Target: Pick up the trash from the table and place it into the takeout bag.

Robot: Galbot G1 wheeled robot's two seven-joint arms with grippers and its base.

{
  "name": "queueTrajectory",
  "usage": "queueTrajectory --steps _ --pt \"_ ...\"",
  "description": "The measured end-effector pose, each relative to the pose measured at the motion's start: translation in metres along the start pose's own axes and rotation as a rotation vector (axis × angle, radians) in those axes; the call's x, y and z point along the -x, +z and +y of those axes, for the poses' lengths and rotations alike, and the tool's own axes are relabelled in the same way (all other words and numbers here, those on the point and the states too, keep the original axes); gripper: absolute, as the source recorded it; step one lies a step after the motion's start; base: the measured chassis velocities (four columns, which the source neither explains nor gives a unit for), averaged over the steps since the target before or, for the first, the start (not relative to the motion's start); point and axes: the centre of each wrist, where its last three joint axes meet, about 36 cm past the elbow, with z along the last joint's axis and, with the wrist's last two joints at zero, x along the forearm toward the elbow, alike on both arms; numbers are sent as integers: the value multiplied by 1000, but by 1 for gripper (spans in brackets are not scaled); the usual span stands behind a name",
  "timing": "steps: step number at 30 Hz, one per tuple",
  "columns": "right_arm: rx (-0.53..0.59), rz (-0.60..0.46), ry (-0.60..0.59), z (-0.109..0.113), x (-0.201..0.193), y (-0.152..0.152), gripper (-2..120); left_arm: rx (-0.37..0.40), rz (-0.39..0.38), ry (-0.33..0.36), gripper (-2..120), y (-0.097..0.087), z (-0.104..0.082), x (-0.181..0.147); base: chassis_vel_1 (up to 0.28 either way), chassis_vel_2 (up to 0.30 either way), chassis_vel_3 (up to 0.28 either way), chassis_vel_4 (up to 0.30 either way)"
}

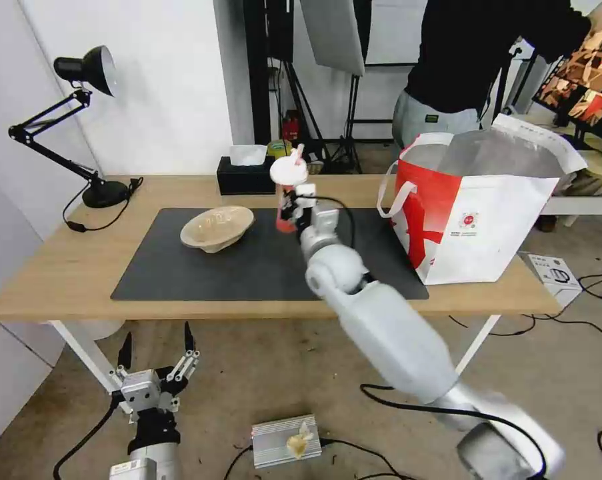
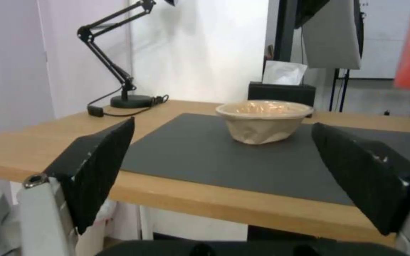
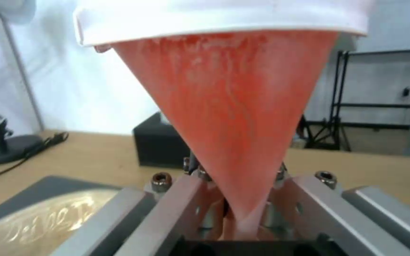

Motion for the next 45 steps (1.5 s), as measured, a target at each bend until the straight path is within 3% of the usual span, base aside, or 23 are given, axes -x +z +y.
queueTrajectory --steps 10,20,30,38,45 --pt "-29 -42 52 -47 -26 -50 3 -1 -3 6 100 -1 -5 -1 0 0 0 0" --pt "-91 -55 163 -124 -62 -113 3 -11 -12 23 100 -4 -12 -1 0 0 0 0" --pt "-126 -70 244 -170 -81 -167 3 -14 -11 33 100 -3 -15 -1 0 0 0 0" --pt "-134 -72 286 -203 -92 -189 3 6 -35 39 100 -7 -13 -1 0 0 0 0" --pt "-143 -53 307 -220 -97 -187 3 3 -31 44 100 -5 -13 -1 0 0 0 0"
